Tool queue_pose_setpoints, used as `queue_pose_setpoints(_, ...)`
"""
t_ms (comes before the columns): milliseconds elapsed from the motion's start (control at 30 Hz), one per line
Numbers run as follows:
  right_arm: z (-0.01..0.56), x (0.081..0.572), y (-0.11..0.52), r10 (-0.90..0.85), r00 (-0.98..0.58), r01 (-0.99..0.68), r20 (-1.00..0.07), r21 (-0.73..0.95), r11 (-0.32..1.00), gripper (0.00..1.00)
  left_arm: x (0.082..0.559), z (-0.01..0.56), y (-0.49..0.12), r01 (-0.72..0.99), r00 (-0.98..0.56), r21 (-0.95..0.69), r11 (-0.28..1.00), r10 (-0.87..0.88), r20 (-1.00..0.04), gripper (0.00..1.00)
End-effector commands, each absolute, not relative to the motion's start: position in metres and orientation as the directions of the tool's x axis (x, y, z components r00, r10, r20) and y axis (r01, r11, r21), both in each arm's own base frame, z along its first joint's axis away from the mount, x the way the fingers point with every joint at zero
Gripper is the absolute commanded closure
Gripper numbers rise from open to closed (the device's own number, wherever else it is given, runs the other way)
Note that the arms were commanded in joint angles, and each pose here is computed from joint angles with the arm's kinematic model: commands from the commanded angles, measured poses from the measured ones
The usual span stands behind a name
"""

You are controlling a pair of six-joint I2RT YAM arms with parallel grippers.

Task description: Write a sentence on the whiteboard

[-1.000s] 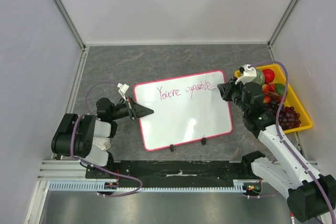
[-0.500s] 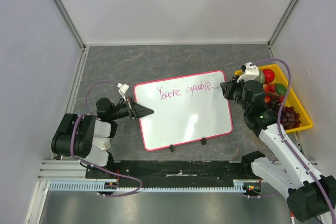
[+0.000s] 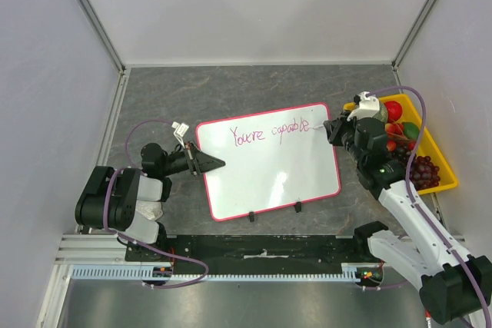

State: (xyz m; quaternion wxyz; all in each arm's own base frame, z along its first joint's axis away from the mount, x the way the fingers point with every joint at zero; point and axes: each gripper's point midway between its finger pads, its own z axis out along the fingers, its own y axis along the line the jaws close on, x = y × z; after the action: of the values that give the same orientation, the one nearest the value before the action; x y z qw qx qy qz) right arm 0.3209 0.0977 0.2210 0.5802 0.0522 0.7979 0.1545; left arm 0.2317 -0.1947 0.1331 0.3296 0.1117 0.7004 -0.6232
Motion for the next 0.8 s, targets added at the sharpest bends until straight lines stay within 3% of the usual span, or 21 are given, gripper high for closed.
queue_pose_setpoints(0,0.206,0.315,0.093,0.231,-0.347,-0.093,-0.909,0.279,0.956,1.00,0.230,0.126,-0.194,0.625,-0.715,-0.751,0.215,-0.230,-0.660,0.98)
queue_pose_setpoints(767,0.233,0.290,0.119,0.273,-0.333,-0.257,-0.903,0.365,0.895,1.00,0.230,0.126,-0.194,0.625,-0.715,-0.751,0.215,-0.231,-0.660,0.98)
